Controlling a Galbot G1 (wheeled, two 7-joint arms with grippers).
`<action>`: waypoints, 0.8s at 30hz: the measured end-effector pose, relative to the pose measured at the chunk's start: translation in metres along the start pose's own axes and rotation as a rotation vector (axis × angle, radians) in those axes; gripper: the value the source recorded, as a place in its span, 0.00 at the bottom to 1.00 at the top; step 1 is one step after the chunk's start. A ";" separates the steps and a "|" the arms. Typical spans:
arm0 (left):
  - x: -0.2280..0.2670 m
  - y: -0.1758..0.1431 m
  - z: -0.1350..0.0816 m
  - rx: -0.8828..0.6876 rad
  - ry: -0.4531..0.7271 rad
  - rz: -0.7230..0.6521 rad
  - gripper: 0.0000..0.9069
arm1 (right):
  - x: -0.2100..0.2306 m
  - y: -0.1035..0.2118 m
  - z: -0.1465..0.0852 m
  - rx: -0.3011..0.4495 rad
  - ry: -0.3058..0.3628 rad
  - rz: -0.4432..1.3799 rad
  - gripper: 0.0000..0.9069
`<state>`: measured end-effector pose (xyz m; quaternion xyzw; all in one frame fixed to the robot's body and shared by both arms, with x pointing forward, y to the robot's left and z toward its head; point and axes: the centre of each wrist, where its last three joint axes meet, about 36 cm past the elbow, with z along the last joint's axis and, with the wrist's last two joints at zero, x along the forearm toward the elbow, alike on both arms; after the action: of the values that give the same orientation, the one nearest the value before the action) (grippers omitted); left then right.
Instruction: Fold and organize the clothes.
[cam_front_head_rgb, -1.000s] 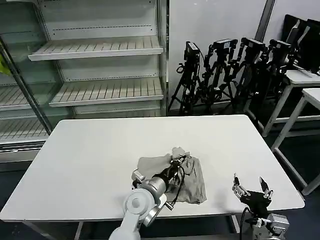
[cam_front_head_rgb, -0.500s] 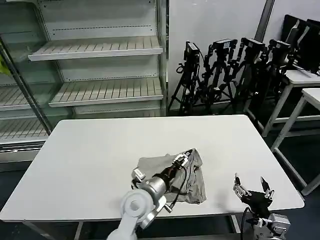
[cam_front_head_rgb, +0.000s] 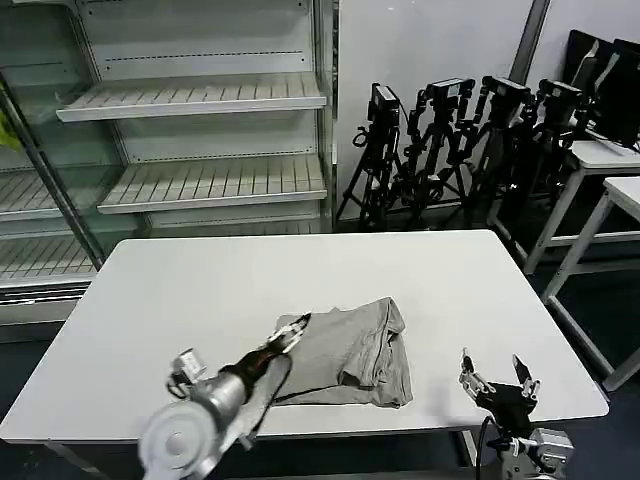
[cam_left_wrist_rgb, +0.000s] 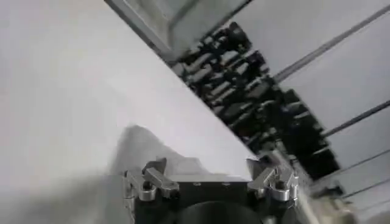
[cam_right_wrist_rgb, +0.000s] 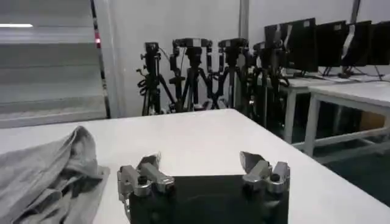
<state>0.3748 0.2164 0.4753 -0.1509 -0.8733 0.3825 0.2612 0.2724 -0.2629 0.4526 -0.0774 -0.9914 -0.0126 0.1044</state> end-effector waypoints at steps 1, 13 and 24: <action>0.004 0.005 -0.002 -0.013 0.005 -0.014 1.00 | 0.000 0.000 0.000 0.001 0.001 0.000 1.00; 0.015 0.035 -0.006 -0.020 0.084 -0.045 1.00 | 0.005 -0.001 -0.002 0.014 -0.001 -0.007 1.00; -0.008 0.038 0.001 0.000 0.138 -0.002 1.00 | 0.009 -0.002 -0.004 0.024 0.000 -0.007 1.00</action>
<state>0.3828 0.2373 0.4432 -0.1759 -0.8534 0.3708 0.3212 0.2646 -0.2637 0.4585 -0.0726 -0.9918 -0.0012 0.1053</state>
